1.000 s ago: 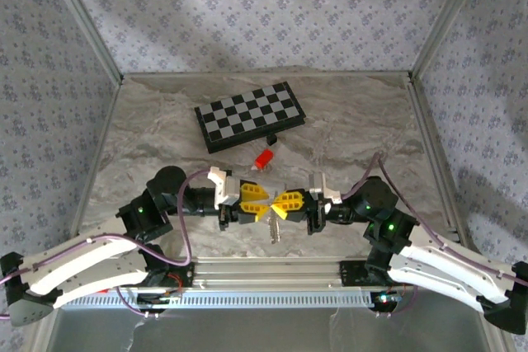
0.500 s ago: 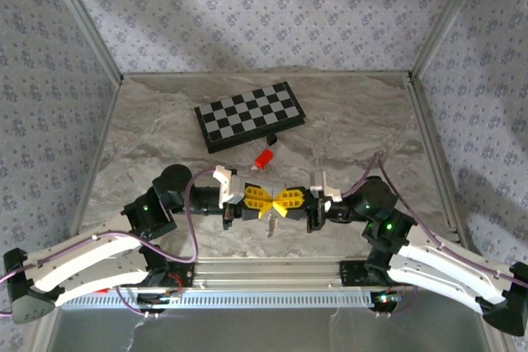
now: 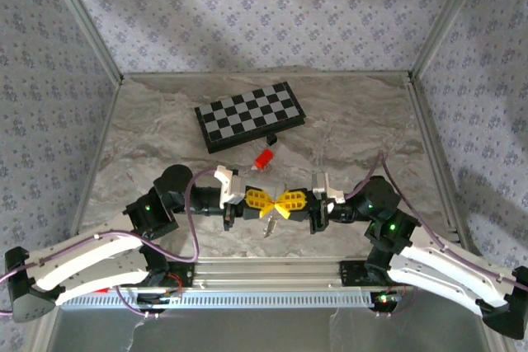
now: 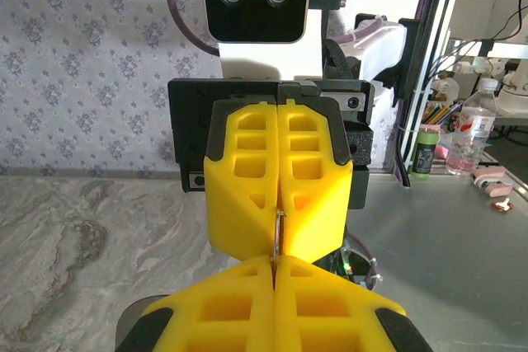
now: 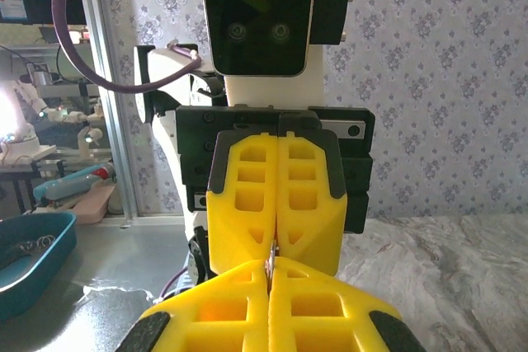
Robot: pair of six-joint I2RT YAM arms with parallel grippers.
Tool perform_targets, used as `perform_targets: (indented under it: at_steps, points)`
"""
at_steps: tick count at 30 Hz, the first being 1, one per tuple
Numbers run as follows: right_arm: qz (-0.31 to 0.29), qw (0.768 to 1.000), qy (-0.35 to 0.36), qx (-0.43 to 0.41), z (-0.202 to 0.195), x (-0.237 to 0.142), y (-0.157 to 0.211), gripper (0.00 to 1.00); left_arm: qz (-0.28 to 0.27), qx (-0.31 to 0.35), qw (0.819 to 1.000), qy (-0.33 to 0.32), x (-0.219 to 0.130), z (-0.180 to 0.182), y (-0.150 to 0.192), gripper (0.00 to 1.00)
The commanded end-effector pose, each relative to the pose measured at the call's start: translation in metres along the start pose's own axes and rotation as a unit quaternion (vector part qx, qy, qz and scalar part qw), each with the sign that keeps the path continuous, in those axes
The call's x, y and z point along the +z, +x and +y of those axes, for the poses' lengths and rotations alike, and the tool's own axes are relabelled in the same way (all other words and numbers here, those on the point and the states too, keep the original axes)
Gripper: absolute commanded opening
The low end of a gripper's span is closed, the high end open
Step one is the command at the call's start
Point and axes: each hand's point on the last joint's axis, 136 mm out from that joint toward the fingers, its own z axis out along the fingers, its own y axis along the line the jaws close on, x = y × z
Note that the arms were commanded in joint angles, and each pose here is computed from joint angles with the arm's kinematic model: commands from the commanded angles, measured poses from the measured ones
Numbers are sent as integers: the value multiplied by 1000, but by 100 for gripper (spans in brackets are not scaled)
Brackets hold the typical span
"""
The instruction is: Put the keys on the keyring
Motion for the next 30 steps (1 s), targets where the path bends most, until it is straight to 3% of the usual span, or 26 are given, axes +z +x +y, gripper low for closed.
perform_targets:
  at_steps: [1,5,8,10,16,22,30]
  points:
    - [20,1000,-13,-3,7,-3,1,8,-19,18,1000,-14,-2,2,-15,0]
    - [41,999,21,3,1,-11,4,42,3,15,999,-42,-4,11,-6,0]
    - [59,996,56,18,-6,-21,8,59,19,13,998,-55,-6,15,4,0]
    - [84,992,83,39,-13,-26,15,64,29,11,997,-65,-6,18,11,0]
    - [145,963,202,109,-57,-44,48,66,44,-8,995,-85,-6,29,32,0]
    - [191,904,289,252,-113,-69,106,61,41,-16,995,-91,-10,31,41,0]
    - [314,822,332,341,-141,-79,197,57,34,-33,993,-111,-21,38,50,0]
